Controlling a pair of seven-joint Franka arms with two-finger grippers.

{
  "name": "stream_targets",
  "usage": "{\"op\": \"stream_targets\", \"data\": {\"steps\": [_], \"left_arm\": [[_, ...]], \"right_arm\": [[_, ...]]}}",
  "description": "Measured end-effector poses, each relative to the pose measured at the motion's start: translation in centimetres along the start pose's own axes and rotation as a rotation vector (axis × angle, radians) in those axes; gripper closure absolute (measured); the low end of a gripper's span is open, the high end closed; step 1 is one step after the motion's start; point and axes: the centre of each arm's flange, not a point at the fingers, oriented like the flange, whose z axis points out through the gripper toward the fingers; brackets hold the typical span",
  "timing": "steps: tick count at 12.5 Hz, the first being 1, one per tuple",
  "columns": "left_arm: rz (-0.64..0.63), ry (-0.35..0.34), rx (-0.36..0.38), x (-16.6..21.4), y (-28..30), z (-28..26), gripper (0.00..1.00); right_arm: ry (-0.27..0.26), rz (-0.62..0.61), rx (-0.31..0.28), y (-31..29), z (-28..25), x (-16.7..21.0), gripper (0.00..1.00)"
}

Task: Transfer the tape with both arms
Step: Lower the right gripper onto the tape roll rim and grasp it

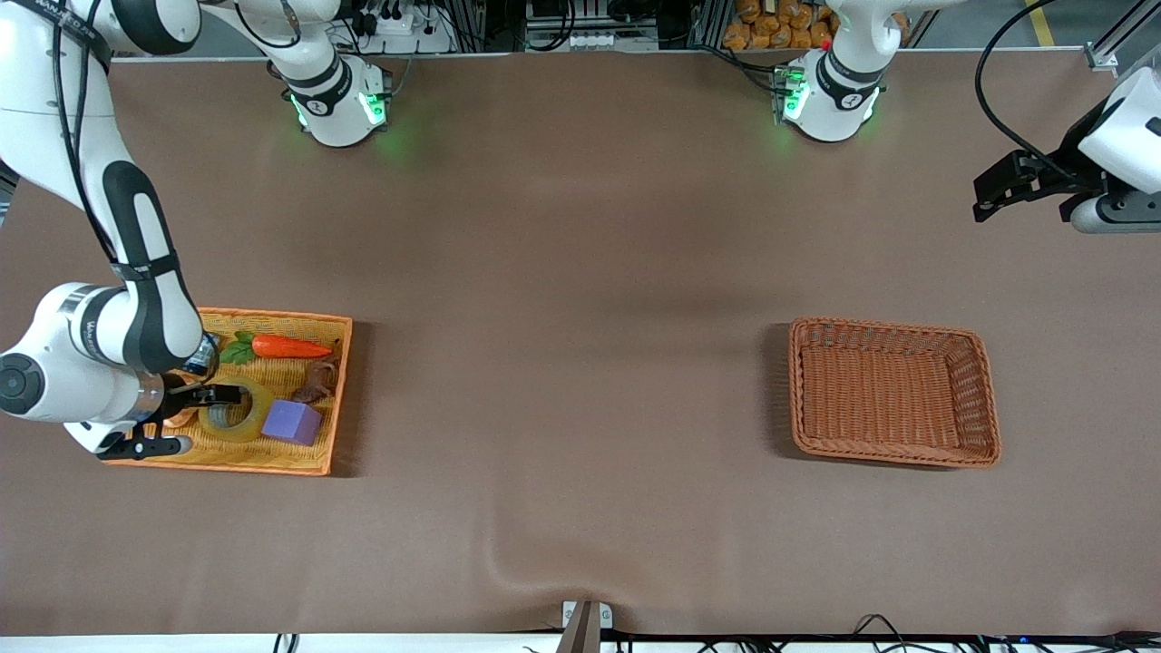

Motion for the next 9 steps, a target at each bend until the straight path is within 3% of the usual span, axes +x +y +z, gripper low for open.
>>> {"op": "stream_targets", "data": {"steps": [4, 5, 9], "left_arm": [[0.002, -0.003, -0.001, 0.1, 0.1, 0.2, 0.00], [0.003, -0.004, -0.001, 0.1, 0.1, 0.2, 0.00], [0.004, -0.005, -0.001, 0.1, 0.2, 0.3, 0.00]], "right_arm": [[0.005, 0.000, -0.002, 0.1, 1.2, 0.2, 0.00], [0.005, 0.001, -0.002, 0.1, 1.4, 0.2, 0.09], [0.022, 0.007, -0.007, 0.6, 1.5, 0.3, 0.60]]}}
